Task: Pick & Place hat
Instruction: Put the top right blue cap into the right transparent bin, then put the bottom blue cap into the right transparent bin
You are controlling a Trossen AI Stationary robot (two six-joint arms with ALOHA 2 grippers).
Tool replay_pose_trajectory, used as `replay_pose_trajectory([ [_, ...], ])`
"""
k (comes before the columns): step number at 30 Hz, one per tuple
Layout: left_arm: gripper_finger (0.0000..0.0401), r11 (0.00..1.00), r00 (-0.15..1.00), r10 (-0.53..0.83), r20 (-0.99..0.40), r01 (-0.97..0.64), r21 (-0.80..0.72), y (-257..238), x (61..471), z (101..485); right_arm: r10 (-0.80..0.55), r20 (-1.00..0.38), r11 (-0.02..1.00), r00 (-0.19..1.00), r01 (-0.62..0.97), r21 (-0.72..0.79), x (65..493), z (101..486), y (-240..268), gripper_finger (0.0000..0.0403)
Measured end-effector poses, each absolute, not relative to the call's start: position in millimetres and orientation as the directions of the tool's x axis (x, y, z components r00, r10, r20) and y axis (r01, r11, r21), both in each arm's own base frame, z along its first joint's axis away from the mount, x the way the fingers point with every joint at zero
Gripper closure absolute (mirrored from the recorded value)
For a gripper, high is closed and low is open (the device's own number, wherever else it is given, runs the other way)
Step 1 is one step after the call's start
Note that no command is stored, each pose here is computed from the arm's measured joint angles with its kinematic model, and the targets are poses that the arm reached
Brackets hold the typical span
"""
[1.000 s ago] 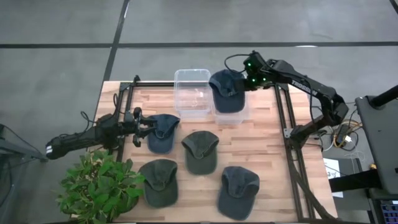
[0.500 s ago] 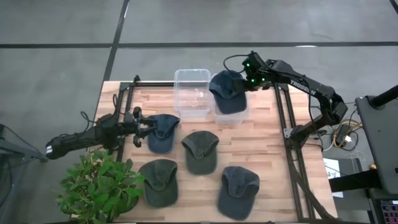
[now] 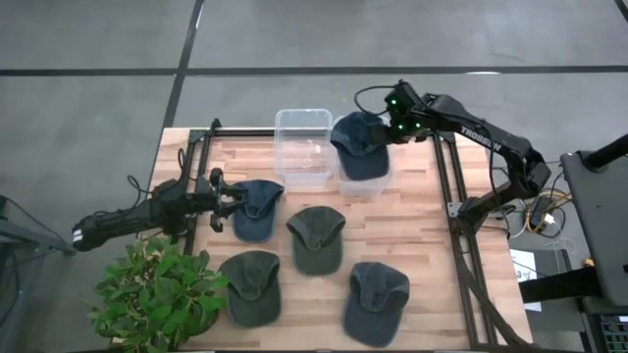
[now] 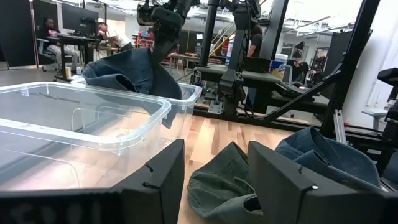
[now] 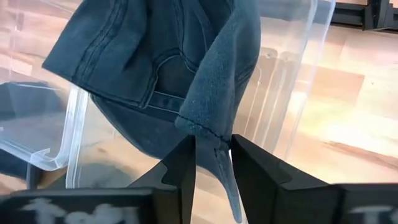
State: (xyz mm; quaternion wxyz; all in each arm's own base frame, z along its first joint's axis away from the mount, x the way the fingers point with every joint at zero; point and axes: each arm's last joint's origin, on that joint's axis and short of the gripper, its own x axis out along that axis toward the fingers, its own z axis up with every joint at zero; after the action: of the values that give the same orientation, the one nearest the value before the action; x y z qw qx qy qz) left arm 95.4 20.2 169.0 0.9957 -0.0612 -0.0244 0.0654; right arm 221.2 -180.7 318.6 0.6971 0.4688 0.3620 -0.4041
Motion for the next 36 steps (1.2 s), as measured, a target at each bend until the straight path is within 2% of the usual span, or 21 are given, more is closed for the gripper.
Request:
replay_pose_trajectory([
  [6, 0.0232, 0.984, 0.99, 0.133, 0.041, -0.127, -0.125, 20.2, 95.4, 169.0, -0.217, -0.888, 0.236, 0.406, 0.904, 0.356, 213.6, 324.8, -174.3, 0.0316],
  [12, 0.0232, 0.984, 0.99, 0.133, 0.041, -0.127, -0.125, 20.2, 95.4, 169.0, -0.156, -0.881, 0.268, 0.448, 0.877, 0.398, 214.6, 325.1, -172.0, 0.0306],
  [17, 0.0232, 0.984, 0.99, 0.133, 0.041, -0.127, -0.128, 20.2, 95.4, 169.0, -0.089, -0.854, 0.379, 0.513, 0.81, 0.447, 217.5, 334.3, -157.1, 0.0306],
  [22, 0.0232, 0.983, 0.99, 0.133, 0.04, -0.127, -0.132, 20.2, 95.4, 169.0, 0.032, -0.854, 0.508, 0.519, 0.728, 0.461, 212.7, 351.1, -106.4, 0.0324],
  [27, 0.0232, 0.983, 0.99, 0.133, 0.04, -0.127, -0.133, 20.3, 95.4, 169.0, 0.148, -0.861, 0.579, 0.486, 0.663, 0.474, 202.8, 364.4, -42.3, 0.0344],
  [36, 0.0232, 0.983, 0.99, 0.133, 0.04, -0.126, -0.133, 20.2, 95.4, 169.0, 0.295, -0.853, 0.566, 0.43, 0.641, 0.518, 188.7, 371.9, 45.3, 0.036],
])
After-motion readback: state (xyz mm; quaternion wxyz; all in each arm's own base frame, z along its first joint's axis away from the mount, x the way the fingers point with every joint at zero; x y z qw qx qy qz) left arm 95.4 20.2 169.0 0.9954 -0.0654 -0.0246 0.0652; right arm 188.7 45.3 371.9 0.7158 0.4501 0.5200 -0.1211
